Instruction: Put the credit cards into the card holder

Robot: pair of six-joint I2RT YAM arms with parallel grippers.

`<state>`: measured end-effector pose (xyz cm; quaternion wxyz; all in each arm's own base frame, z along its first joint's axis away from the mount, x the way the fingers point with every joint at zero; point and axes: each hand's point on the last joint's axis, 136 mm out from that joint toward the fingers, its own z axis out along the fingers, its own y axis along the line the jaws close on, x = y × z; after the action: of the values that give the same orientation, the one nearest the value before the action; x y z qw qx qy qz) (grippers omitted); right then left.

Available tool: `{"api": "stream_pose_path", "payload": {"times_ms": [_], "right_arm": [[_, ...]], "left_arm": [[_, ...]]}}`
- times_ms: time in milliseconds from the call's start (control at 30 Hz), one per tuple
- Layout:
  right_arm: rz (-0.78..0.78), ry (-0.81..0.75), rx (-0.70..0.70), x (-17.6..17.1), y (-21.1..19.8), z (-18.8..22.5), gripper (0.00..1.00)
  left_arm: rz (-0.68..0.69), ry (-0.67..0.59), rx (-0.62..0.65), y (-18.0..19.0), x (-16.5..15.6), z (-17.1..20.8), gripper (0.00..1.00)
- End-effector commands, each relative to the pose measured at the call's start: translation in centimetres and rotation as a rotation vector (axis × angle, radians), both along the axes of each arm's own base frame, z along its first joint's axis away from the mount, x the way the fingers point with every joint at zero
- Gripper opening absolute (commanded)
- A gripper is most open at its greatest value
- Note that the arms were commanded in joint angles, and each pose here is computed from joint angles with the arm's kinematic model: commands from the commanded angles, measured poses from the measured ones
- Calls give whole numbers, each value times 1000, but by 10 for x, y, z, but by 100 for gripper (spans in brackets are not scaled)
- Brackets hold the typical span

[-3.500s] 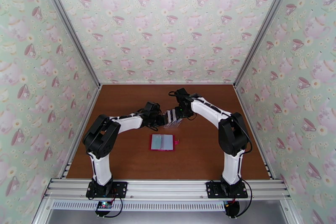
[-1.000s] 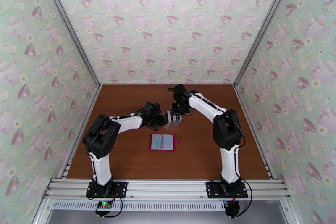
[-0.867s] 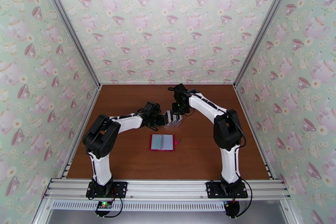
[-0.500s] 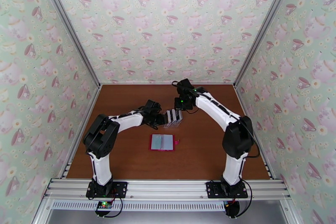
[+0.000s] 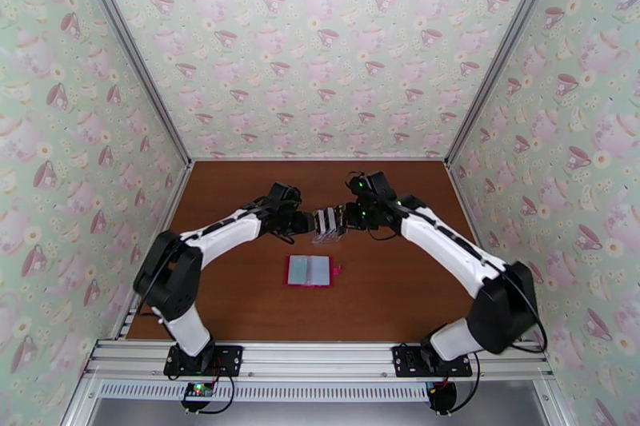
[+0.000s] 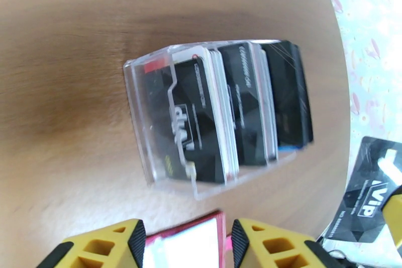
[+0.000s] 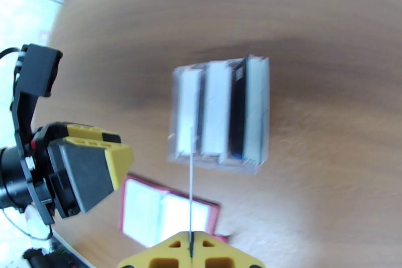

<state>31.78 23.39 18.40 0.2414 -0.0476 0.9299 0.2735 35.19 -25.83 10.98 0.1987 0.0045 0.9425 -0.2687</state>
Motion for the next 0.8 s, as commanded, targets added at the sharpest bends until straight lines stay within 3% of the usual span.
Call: {"api": "stream_pose_path", "payload": {"times_ms": [0,400,767], "right_arm": [[49,-27,205,-11,31,15,0],[80,65,388,-55,69,-48,0],[43,126,420,-70,71,-96,0]], "left_arm": [[-20,28,90,21,-25,-14,52],[-58,92,156,41,-84,-47,51],[-38,155,182,57,-110,-82,48]]}}
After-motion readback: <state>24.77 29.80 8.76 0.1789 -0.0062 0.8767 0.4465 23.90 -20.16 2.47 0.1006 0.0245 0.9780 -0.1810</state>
